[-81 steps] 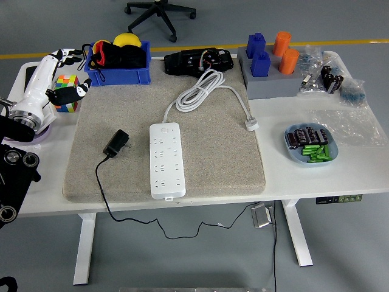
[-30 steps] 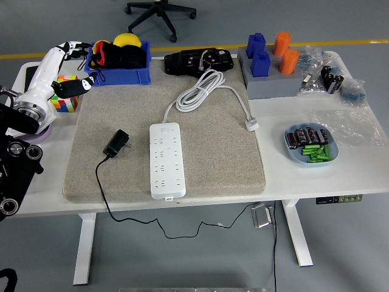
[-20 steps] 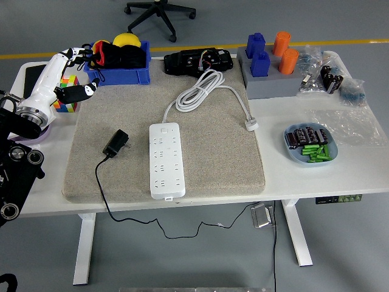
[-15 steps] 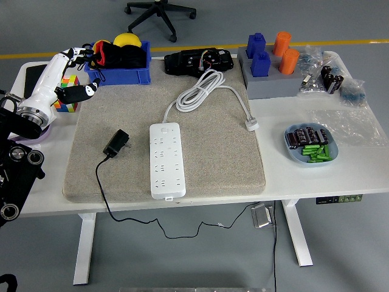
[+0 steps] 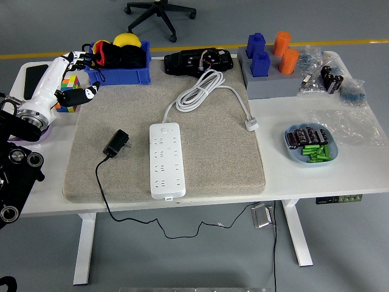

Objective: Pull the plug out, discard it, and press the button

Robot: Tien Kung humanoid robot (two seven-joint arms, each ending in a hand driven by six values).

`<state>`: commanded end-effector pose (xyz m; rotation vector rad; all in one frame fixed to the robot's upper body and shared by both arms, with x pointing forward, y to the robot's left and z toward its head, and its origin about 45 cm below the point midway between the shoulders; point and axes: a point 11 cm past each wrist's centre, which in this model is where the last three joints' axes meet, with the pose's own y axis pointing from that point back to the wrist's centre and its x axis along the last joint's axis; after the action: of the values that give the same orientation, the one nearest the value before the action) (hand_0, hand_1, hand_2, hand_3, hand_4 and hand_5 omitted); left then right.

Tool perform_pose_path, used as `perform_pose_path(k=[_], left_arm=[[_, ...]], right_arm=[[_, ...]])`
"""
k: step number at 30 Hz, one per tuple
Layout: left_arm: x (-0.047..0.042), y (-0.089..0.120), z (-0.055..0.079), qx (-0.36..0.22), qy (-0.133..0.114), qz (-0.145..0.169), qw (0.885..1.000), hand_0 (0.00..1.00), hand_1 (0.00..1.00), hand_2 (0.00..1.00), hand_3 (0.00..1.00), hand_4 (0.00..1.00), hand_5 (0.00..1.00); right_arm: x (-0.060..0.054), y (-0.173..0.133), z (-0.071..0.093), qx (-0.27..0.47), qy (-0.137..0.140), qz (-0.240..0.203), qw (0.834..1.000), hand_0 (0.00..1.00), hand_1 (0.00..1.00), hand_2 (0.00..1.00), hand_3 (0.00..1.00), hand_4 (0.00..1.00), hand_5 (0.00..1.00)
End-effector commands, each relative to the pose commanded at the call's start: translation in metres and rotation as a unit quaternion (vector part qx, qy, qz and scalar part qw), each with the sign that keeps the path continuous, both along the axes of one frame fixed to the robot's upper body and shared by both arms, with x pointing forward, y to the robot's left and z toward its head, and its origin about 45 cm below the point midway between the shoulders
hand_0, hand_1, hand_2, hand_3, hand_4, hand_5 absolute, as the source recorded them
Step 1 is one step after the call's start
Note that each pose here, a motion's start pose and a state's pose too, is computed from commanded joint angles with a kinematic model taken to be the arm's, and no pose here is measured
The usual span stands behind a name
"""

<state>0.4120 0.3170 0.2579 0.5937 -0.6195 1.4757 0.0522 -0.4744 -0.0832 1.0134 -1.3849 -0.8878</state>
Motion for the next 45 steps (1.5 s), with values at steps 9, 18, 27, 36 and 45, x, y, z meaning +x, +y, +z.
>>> perform_pose_path(k=[9,18,27,36,45], left_arm=[[-0.0012,-0.0015,-0.0035,-0.003,0.005,-0.001,1.000,0.799,0.758,0.760,0.799,0.673,0.007],[-0.0017,-0.0027,-0.0051,-0.004,0.009,-0.002,1.000,0.794,0.758,0.754,0.793,0.670,0.002],[-0.0008,-0.0038,-0.0028,-0.003,0.007,-0.005,1.000,0.792,0.757,0.749,0.794,0.670,0.002],[-0.0011,-0.0038,-0.0036,-0.002,0.009,-0.005,1.000,0.793,0.755,0.745,0.790,0.669,0.002],[-0.0009,-0.0031,-0.0026,-0.003,0.007,-0.004,1.000,0.792,0.754,0.742,0.791,0.668,0.002]], right_arm=[[-0.0010,0.0010,-0.0005,0.001,-0.001,-0.004,1.000,0.785,0.749,0.745,0.753,0.793,0.793],[-0.0024,0.0009,-0.0006,0.002,-0.001,-0.005,1.000,0.785,0.749,0.745,0.752,0.792,0.793],[-0.0018,0.0007,-0.0005,0.002,-0.002,-0.006,1.000,0.785,0.749,0.744,0.752,0.792,0.794],[-0.0020,0.0007,-0.0005,0.002,-0.002,-0.007,1.000,0.785,0.749,0.745,0.752,0.791,0.795],[-0.0018,0.0006,-0.0003,0.002,-0.002,-0.007,1.000,0.785,0.749,0.744,0.751,0.791,0.795]])
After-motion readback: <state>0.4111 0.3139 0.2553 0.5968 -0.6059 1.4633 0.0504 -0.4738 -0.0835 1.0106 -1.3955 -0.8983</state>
